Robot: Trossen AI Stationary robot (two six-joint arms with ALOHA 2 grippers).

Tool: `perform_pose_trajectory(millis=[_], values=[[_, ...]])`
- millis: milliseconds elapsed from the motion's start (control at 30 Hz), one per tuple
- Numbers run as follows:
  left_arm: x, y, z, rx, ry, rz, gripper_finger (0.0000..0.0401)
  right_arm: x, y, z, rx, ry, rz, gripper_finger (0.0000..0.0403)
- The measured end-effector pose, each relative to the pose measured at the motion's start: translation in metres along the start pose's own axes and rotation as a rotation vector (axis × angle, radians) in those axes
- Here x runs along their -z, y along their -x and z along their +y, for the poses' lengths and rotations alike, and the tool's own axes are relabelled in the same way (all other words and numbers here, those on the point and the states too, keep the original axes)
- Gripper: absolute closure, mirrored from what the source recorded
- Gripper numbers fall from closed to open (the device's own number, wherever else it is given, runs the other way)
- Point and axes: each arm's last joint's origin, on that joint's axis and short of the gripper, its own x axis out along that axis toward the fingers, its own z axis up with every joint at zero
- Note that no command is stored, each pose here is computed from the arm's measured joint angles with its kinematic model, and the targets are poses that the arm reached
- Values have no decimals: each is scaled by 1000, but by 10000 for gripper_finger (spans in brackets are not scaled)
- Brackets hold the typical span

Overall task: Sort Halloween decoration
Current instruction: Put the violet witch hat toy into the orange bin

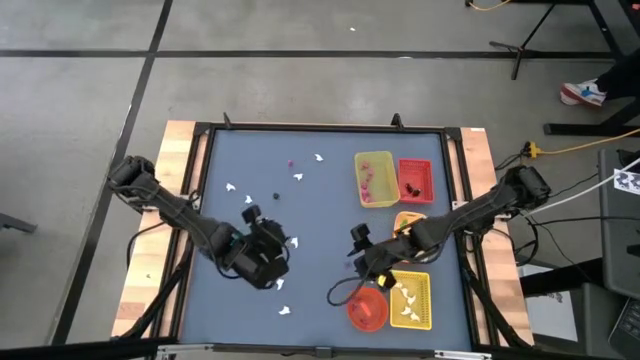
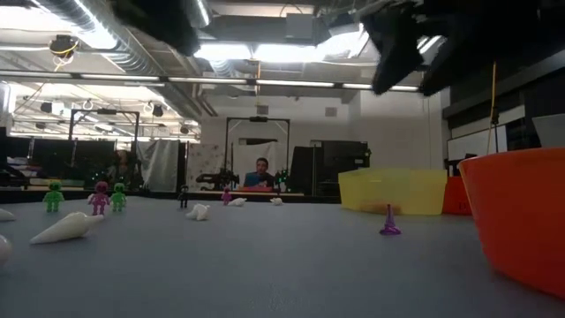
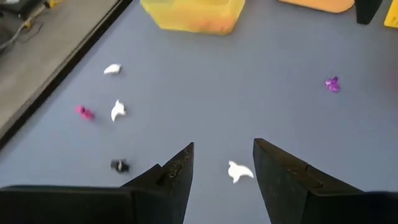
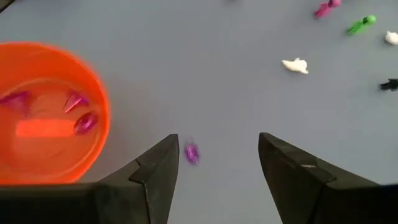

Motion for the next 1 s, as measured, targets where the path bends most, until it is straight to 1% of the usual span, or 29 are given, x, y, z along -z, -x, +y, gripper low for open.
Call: perform_pose_trajectory(millis=[100,167,300,500,567,1000], values=[[13,3,-2,7,43,-1,251,4,-14,-5,-39,-18,23,182],[22,3,-4,9,51,9,251,7,-23,-9,-53,-32,40,182],[31,2,-7,21,104,7,251,14,-37,-17,-85,-62,70,182],[31,5,-9,29,116,-17,251,22,-56,-24,-173,-99,77,182],[31,4,-9,28,118,-20,251,24,-62,-23,-195,-98,88,182],[30,4,-10,37,136,-30,251,34,-84,-16,-217,-90,148,182]])
